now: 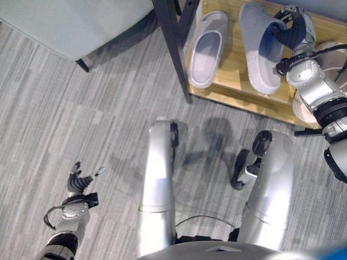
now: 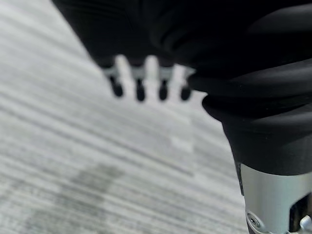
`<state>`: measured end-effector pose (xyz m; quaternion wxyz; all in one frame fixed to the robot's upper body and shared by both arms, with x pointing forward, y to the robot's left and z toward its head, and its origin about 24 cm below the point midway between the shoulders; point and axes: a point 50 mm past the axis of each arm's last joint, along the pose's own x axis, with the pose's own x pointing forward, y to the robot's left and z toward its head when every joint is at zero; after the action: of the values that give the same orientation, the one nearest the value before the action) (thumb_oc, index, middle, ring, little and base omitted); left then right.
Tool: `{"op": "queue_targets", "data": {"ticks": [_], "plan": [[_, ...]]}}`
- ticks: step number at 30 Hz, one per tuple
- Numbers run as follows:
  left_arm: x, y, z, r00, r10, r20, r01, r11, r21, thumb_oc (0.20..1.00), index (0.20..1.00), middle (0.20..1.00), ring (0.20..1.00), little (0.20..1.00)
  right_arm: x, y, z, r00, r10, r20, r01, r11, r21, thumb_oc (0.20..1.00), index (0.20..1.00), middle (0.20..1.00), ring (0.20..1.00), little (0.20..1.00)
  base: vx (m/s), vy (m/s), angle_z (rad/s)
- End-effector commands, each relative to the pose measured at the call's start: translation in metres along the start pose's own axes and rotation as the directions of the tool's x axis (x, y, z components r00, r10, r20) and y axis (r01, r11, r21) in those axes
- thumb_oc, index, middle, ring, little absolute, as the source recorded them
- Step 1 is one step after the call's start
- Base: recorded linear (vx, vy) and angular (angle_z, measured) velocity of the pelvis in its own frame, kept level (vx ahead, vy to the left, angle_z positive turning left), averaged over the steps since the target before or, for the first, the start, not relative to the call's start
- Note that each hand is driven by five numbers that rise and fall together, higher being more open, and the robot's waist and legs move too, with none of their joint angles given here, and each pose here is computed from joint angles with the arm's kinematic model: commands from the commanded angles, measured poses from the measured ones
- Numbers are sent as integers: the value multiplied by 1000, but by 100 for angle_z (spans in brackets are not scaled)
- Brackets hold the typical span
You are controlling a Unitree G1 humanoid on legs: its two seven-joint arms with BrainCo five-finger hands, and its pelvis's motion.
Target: Arrange the slippers neatly on the shoe rack.
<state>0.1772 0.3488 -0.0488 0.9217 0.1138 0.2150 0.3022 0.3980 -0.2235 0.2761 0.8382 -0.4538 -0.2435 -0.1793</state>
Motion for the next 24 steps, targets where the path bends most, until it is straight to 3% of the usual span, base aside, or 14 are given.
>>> {"op": "queue_targets", "data": {"ticks": [1, 7, 24], "plan": [[3, -10, 13, 997, -52, 63, 50, 998, 31, 1000, 1000, 1000, 1000, 1000, 31, -53, 49, 973, -157, 168, 162, 987, -16, 200, 200, 200, 200, 200, 0, 0, 0], [3, -12, 10, 996, -67, 52, 63, 995, 76, 1000, 1000, 1000, 1000, 1000, 36, -45, 36, 987, -154, 41, 150, 985, 85, 200, 200, 200, 200, 200, 11, 21, 0], [-3, -26, -1, 990, -139, 28, 133, 977, 169, 1000, 1000, 1000, 1000, 1000, 39, -31, 53, 989, -114, 95, 112, 993, 28, 200, 200, 200, 200, 200, 21, 47, -2]]}}
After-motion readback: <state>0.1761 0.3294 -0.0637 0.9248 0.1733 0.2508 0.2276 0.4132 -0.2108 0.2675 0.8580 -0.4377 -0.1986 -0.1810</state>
